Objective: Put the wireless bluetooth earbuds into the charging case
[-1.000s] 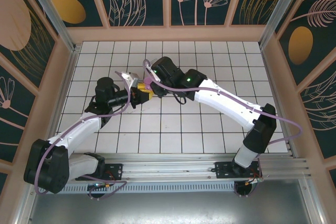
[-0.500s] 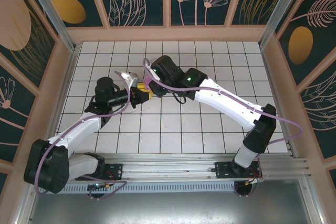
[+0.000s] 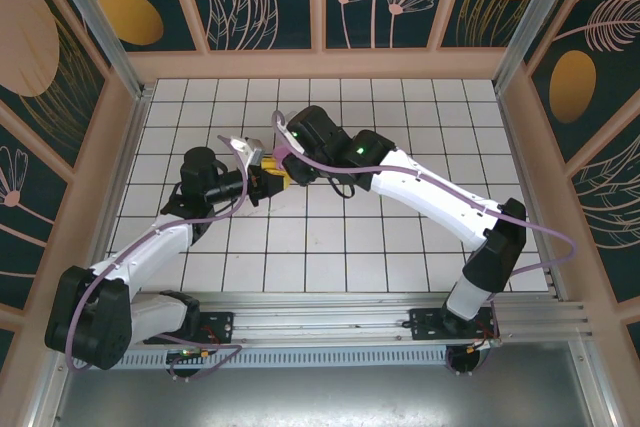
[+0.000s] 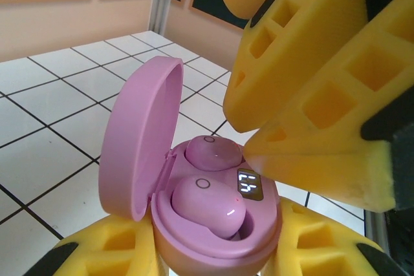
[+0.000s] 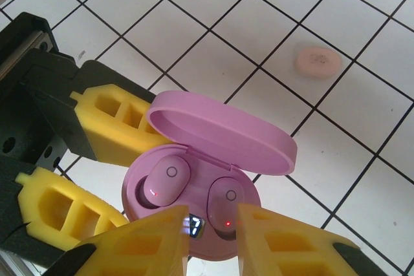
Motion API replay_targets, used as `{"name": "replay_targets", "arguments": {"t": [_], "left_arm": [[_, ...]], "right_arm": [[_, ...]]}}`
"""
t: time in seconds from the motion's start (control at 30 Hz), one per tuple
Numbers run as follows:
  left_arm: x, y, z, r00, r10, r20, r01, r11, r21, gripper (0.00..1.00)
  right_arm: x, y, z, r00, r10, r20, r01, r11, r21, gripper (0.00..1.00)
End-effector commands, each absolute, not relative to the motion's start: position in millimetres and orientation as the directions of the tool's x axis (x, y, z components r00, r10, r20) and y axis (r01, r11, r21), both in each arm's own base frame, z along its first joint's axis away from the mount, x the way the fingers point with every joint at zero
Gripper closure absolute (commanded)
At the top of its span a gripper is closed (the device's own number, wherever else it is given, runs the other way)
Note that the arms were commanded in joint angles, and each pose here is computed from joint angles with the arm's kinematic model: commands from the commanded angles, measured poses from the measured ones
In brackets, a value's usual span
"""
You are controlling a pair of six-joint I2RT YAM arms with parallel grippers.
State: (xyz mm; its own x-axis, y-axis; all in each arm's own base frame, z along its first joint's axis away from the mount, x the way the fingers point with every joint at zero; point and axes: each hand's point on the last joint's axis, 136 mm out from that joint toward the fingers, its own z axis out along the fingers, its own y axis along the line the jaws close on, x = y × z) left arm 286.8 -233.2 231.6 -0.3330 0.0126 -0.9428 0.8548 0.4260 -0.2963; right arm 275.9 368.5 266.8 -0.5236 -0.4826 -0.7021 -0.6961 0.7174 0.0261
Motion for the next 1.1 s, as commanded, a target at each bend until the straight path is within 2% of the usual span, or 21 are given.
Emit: {"name": "replay_targets", "arguments": {"t": [0.0, 0.17, 0.3, 0.47, 0.63, 0.77, 0.93, 1.07], "left_arm": [[285, -234, 246, -0.288, -0.01, -0.958, 0.869, 0.417, -0.265, 0.88], [283, -235, 249, -0.273, -0.009, -0.962, 0.879, 0.405, -0.253, 0.88], [280, -236, 250, -0.254, 0.002, -0.967, 0.892, 0.388, -0.234, 0.88], [271, -241, 257, -0.232, -0.002, -0.973, 0.918, 0.329, -0.22, 0.88], [258, -245, 264, -0.194, 0.007, -0.981, 0.945, 0.271, -0.185, 0.86], [258, -244, 269, -0.177, 0.014, -0.984, 0.946, 0.278, -0.166, 0.86], [260, -242, 276, -0.165, 0.003, -0.986, 0.94, 0.303, -0.156, 0.87], [262, -243, 279, -0.166, -0.002, -0.986, 0.939, 0.304, -0.159, 0.87]], "right_arm": [[273, 366, 285, -0.53, -0.438, -0.726, -0.693, 0.718, 0.073, 0.75], [271, 363, 317, -0.52, -0.361, -0.774, -0.704, 0.694, 0.149, 0.76], [276, 353, 340, -0.525, -0.265, -0.809, -0.708, 0.664, 0.241, 0.82], [289, 346, 342, -0.575, -0.176, -0.799, -0.692, 0.627, 0.359, 0.86], [291, 358, 336, -0.602, -0.183, -0.777, -0.709, 0.571, 0.415, 0.85], [285, 369, 322, -0.638, -0.224, -0.736, -0.716, 0.522, 0.462, 0.84], [270, 365, 309, -0.67, -0.257, -0.696, -0.709, 0.499, 0.498, 0.92], [256, 350, 315, -0.668, -0.223, -0.71, -0.705, 0.495, 0.507, 0.93]]}}
